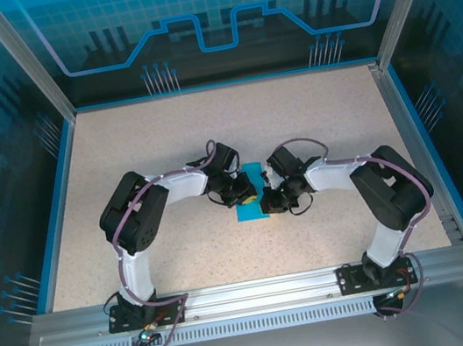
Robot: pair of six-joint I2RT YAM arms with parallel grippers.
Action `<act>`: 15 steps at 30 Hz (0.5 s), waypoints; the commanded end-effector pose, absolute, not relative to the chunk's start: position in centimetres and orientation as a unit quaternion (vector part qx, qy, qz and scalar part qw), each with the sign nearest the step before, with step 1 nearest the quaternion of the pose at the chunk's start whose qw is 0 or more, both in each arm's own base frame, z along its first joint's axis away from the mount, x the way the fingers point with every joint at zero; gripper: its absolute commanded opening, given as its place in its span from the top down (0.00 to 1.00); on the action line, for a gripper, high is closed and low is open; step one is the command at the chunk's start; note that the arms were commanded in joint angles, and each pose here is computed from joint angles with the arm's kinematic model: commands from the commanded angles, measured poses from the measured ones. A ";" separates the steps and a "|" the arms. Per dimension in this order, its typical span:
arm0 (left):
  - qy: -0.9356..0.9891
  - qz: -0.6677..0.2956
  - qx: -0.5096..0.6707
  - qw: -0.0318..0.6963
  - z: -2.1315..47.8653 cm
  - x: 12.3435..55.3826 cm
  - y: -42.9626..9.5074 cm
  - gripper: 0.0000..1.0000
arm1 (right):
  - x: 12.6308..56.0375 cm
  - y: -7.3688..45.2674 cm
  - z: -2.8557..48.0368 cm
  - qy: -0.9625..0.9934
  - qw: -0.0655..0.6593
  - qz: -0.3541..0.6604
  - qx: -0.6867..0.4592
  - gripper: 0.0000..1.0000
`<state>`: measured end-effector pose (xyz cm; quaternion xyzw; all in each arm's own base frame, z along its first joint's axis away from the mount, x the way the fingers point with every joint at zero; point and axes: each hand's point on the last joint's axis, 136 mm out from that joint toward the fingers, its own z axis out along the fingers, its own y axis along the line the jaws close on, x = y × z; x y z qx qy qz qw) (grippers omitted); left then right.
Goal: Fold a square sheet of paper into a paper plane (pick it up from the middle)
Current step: Fold the triangle a second time at the center of the table.
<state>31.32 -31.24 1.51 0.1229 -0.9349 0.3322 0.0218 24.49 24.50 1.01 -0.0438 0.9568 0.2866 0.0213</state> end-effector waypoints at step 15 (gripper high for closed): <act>-0.942 0.330 0.062 -0.025 0.3 33.0 -28.6 0.88 | 22.1 20.3 -3.2 0.976 -0.045 0.214 0.001 0.94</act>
